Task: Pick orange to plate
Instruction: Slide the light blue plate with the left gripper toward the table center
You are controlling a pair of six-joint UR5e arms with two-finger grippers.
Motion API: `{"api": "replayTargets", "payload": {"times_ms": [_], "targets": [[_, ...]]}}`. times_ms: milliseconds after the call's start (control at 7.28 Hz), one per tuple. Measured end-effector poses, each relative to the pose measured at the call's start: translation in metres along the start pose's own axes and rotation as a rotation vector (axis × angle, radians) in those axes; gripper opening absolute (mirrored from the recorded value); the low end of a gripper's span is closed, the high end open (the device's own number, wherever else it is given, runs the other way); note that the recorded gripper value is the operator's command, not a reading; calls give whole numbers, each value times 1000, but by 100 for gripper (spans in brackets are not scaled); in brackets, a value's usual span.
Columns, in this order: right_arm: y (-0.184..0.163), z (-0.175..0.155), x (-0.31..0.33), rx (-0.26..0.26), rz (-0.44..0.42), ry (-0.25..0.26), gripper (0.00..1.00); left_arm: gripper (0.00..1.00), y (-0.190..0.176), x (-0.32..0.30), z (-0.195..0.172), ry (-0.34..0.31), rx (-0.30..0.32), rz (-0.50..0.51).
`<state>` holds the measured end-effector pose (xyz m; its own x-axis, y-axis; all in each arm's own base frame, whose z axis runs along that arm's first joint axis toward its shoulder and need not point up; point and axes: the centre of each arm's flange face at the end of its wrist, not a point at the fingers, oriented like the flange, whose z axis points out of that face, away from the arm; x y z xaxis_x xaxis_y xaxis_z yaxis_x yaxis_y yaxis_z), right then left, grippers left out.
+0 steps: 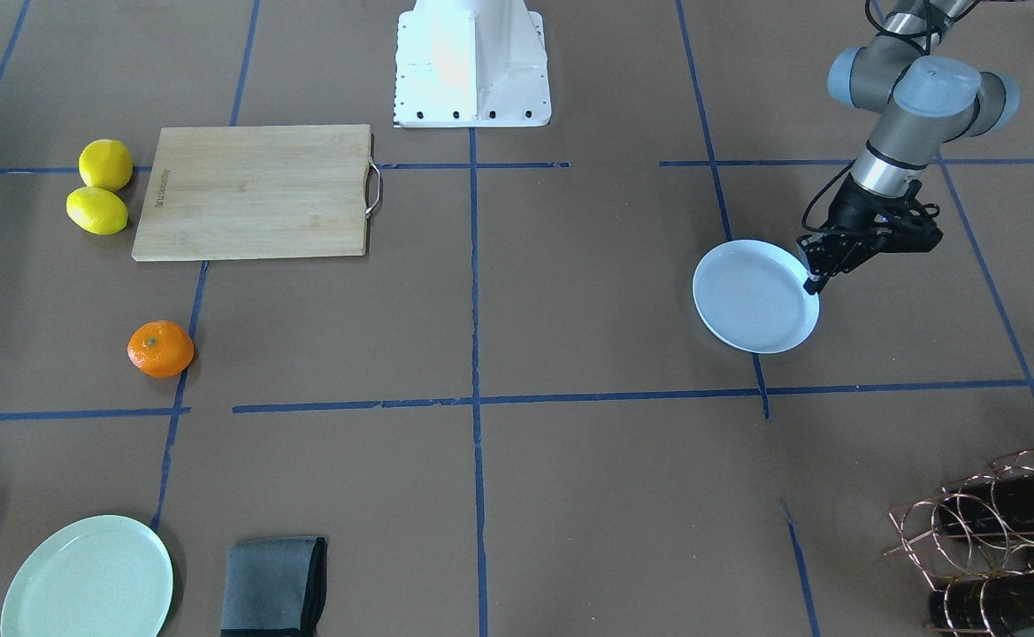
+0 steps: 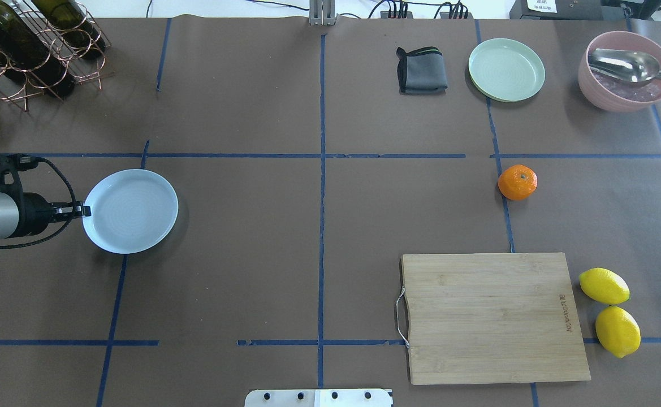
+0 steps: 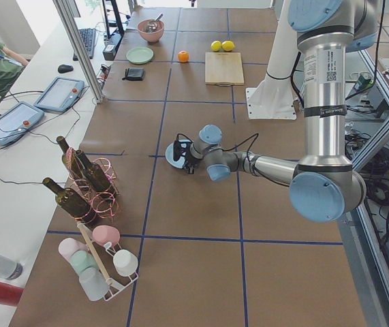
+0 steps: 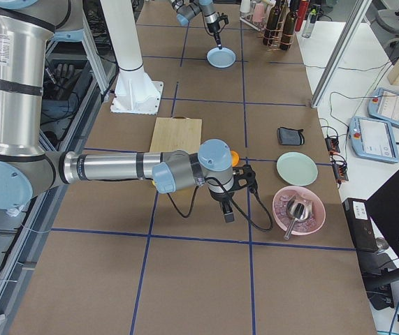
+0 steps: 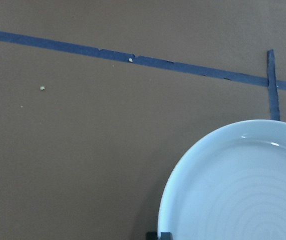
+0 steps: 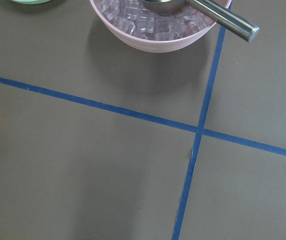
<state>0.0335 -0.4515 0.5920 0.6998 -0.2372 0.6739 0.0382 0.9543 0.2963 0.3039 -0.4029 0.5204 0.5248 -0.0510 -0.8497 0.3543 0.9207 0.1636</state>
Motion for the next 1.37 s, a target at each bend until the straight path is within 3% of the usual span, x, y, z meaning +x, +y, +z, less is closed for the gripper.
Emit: {"api": "replayTargets", "payload": {"times_ms": [275,687,962,1374], "targets": [[0,0,0,0,1,0,100,0,-21,67,-2,84,25,-5],[0,0,0,0,3,1,100,0,-57,236,27,61,-6,-159],[-1,0,0,0,5,0,100,0,-34,323,65,28,-30,-216],[-1,0,0,0,5,1,100,0,-2,352,94,1,-62,-213]]}}
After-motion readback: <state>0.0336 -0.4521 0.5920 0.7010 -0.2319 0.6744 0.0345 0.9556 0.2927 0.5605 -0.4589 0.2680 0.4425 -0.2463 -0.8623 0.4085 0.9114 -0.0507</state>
